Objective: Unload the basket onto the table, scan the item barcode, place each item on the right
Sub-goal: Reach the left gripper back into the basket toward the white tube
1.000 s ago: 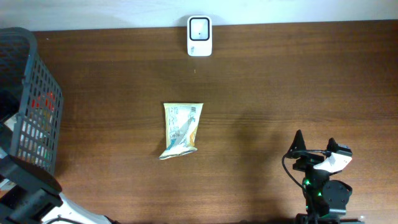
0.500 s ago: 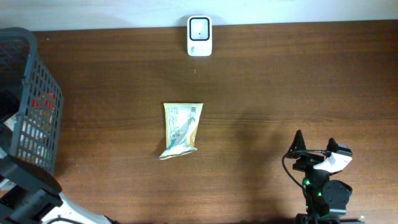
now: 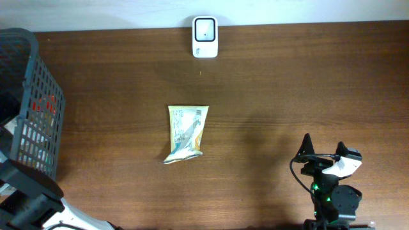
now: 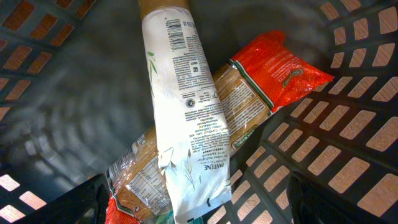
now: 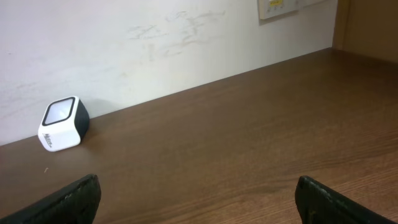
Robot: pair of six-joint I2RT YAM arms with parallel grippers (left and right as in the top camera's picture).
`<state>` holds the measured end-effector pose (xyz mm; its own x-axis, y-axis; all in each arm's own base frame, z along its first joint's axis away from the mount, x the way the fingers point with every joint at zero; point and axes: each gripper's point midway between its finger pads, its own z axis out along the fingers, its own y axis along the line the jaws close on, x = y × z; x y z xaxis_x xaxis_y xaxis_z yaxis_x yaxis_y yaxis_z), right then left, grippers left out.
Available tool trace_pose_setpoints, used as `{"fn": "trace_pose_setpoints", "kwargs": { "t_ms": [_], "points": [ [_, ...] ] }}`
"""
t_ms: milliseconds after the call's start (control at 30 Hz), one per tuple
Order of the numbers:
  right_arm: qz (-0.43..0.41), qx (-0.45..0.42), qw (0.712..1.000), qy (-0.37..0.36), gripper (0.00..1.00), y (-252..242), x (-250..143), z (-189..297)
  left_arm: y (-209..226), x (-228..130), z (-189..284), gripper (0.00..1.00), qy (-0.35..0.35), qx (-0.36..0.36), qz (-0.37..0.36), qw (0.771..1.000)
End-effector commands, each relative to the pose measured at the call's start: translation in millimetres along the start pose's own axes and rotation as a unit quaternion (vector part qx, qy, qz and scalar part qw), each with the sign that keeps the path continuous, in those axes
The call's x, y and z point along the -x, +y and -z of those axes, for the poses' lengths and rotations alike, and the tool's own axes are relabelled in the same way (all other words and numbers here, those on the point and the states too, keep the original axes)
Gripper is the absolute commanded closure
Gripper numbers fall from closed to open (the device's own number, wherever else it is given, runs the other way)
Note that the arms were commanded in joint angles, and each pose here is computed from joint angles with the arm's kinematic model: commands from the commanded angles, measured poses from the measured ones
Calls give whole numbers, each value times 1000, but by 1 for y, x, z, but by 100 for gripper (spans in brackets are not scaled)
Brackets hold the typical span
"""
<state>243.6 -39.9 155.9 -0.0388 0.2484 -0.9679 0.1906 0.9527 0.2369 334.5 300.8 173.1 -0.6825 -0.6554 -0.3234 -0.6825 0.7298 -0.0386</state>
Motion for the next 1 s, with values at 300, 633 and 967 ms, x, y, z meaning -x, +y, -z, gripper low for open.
{"fn": "trace_pose_setpoints", "kwargs": {
  "t_ms": [300,633,967],
  "points": [
    [-3,-1,1000,4,1,0,-3,0,-1,-2,-4,11,6,-5,-5,1000],
    [-3,-1,1000,4,1,0,-3,0,0,-8,-33,16,37,-5,-3,999],
    [-3,-1,1000,4,1,0,-3,0,1,-8,-32,28,37,-4,-3,999]
  ]
}}
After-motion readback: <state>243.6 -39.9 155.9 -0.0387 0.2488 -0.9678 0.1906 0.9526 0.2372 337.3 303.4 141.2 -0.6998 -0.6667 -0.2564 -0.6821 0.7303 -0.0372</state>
